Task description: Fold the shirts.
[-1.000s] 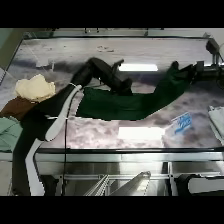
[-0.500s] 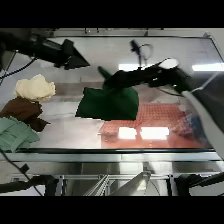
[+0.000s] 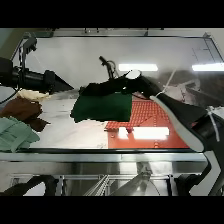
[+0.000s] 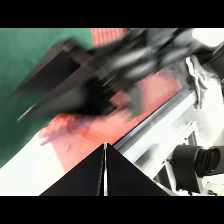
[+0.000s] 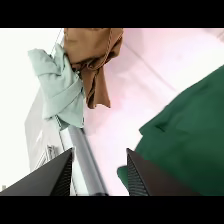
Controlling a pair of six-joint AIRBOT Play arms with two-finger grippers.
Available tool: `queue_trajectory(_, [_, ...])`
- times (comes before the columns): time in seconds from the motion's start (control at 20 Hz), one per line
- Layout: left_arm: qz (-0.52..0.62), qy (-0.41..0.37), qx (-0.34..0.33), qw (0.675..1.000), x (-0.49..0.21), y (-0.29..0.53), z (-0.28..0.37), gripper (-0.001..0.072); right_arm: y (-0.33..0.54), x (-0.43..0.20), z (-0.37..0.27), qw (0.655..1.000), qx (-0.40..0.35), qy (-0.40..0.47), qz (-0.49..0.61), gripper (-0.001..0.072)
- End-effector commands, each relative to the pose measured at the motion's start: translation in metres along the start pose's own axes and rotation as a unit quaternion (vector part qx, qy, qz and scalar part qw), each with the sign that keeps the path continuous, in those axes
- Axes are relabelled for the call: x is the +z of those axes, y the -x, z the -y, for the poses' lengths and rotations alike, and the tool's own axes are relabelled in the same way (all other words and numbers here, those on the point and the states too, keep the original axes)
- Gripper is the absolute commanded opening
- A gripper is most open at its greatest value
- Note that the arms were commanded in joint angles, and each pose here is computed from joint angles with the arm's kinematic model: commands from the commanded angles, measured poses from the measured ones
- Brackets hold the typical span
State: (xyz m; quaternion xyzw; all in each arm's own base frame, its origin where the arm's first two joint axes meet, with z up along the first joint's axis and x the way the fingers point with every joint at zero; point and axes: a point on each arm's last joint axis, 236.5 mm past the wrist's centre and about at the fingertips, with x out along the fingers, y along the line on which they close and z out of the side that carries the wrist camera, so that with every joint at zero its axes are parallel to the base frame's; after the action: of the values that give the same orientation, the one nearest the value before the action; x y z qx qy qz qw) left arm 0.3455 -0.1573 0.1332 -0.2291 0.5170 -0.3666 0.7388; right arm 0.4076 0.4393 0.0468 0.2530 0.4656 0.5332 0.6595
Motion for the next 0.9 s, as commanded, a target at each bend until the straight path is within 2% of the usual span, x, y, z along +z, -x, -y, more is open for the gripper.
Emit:
queue_trajectory(0.0, [0.01, -0.001, -0.004, 1.0, -0.009, 0.005, -0.003, 0.0018, 0.086, 0.001, 0.026, 0.995, -0.086, -0.024, -0.043, 0.0368])
queue_trajectory(0.1, [0.019, -0.002, 0.0, 1.0, -0.011, 0.014, -0.004, 0.0018, 0.153, -0.004, 0.065, 0.978, -0.194, -0.067, -0.05, 0.0368])
queue_trajectory(0.2, [0.028, -0.002, 0.005, 1.0, -0.013, 0.024, -0.004, 0.0017, 0.201, -0.02, 0.096, 0.957, -0.263, -0.12, -0.038, 0.0372])
queue_trajectory(0.25, [0.031, -0.004, 0.006, 0.999, -0.013, 0.029, -0.002, 0.0018, 0.213, -0.033, 0.108, 0.949, -0.276, -0.148, -0.033, 0.0476])
queue_trajectory(0.3, [0.033, -0.006, 0.007, 0.999, -0.015, 0.033, 0.0, 0.0018, 0.217, -0.048, 0.119, 0.944, -0.281, -0.172, -0.032, 0.0657])
queue_trajectory(0.35, [0.034, -0.008, 0.008, 0.999, -0.016, 0.036, 0.002, 0.0018, 0.216, -0.065, 0.132, 0.937, -0.286, -0.199, -0.032, 0.0686])
queue_trajectory(0.5, [0.04, -0.018, 0.01, 0.999, -0.017, 0.04, 0.008, 0.0018, 0.195, -0.098, 0.166, 0.923, -0.283, -0.261, -0.018, 0.0703])
queue_trajectory(0.6, [0.04, -0.018, 0.009, 0.999, -0.018, 0.04, 0.009, 0.0018, 0.175, -0.106, 0.172, 0.922, -0.254, -0.294, -0.015, 0.0704])
queue_trajectory(0.85, [0.04, -0.018, 0.009, 0.999, -0.018, 0.04, 0.009, 0.0018, 0.12, -0.1, 0.166, 0.935, -0.188, -0.3, 0.0, 0.0703])
